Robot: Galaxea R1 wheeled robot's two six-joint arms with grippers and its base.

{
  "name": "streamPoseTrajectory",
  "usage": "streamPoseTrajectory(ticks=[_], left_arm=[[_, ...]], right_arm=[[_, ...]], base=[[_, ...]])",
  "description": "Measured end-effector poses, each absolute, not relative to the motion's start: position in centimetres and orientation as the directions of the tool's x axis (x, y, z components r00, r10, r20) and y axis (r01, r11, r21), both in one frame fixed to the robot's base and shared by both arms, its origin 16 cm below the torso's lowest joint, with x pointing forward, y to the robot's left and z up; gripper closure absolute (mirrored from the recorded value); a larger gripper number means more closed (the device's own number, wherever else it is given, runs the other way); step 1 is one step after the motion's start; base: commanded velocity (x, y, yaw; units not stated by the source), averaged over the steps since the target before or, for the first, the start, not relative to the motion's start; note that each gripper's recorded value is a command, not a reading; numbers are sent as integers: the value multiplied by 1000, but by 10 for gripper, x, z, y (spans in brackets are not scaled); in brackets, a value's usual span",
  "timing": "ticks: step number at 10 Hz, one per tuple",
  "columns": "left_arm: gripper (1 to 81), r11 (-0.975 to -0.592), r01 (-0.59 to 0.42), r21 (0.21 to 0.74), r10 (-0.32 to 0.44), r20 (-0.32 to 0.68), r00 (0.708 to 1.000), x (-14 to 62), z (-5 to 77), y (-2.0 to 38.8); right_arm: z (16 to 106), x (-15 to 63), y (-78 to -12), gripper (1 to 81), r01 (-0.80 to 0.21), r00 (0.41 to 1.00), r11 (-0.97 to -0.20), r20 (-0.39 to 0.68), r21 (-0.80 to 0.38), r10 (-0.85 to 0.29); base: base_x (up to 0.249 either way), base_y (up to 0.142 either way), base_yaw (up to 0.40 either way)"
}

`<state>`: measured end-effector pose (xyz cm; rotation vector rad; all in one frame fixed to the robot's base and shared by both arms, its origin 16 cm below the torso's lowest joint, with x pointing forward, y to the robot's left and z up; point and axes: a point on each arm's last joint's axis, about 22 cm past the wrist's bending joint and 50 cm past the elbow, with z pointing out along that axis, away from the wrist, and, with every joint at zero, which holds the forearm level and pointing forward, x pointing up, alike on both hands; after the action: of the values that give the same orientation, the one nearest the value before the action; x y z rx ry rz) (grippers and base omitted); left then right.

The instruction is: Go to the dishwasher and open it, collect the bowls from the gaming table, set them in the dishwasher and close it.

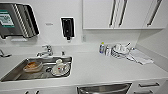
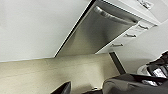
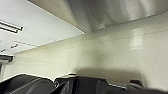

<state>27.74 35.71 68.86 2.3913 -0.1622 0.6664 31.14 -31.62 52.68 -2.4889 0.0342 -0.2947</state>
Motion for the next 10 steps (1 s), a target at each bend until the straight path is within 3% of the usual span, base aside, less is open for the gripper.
streamPoseTrajectory(ticks=[2, 6, 10], left_arm=[[10, -793, -276, 543, 46, 505, 862, 294, 682, 363], [10, -791, -344, 506, 23, 588, 809, 319, 706, 363], [10, -793, -354, 496, 23, 605, 796, 324, 712, 365]], right_arm=[[520, 327, -310, 10, 38, 975, -792, 196, -610, -104], [534, 372, -309, 10, 62, 956, -771, 260, -634, -137], [567, 397, -308, 10, 85, 943, -756, 298, -649, -150]], base=[[0, 0, 0], [0, 0, 0], [0, 0, 0]])
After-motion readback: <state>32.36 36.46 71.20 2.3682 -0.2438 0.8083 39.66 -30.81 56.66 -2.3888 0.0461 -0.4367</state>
